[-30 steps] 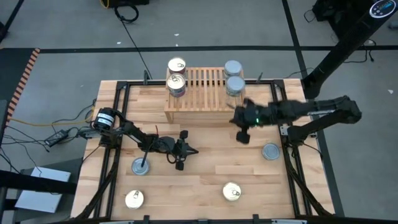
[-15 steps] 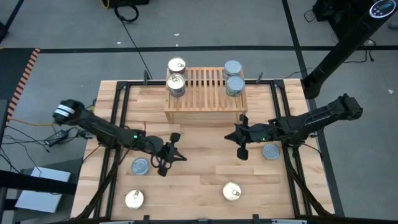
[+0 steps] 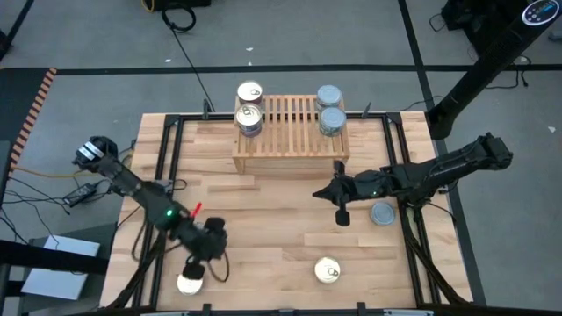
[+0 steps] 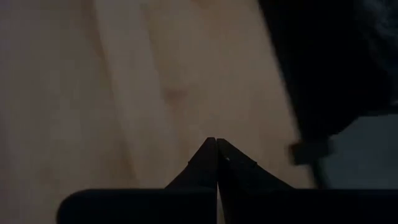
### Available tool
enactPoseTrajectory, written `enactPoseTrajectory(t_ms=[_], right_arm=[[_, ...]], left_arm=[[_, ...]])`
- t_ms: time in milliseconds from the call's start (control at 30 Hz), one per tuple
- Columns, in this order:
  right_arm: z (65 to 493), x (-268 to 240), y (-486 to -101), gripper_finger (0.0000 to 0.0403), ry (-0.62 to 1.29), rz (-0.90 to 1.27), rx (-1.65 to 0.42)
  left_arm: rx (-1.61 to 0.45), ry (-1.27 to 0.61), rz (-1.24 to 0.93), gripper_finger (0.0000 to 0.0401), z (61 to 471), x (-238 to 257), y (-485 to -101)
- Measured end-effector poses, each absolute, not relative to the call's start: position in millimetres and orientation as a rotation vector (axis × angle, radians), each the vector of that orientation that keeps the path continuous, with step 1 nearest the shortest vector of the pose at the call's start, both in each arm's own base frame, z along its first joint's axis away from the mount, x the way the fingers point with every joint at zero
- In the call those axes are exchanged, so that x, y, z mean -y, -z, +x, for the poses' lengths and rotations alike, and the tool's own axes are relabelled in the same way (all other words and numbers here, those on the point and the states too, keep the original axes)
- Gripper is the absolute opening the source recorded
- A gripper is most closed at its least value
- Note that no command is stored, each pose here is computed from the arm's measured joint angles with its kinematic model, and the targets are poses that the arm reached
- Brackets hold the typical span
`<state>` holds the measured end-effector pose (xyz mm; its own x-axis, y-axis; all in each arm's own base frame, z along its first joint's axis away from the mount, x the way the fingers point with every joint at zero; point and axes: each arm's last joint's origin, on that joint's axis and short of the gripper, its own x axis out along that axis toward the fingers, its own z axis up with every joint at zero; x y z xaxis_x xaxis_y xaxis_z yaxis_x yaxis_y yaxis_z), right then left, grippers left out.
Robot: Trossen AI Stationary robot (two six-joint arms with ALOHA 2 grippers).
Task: Stack canned seafood by type on shelf
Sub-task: Put the blue pink tuna can on the shelf
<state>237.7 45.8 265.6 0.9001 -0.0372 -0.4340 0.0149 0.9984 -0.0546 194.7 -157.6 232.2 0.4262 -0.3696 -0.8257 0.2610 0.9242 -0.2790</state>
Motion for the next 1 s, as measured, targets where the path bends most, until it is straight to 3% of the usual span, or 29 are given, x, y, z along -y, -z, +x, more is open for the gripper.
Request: enactPoseTrajectory(t_ms=[433, 1000], right_arm=[[245, -29, -287, 0.0005, -0.017, -0.116, -0.395], [247, -23, -291, 0.0005, -0.004, -0.173, -0.361]], left_arm=[[-1.325, 0.268, -0.380, 0.0002, 168, 231, -205], [-1.544, 0.056, -0.219, 0.0002, 179, 265, -199]])
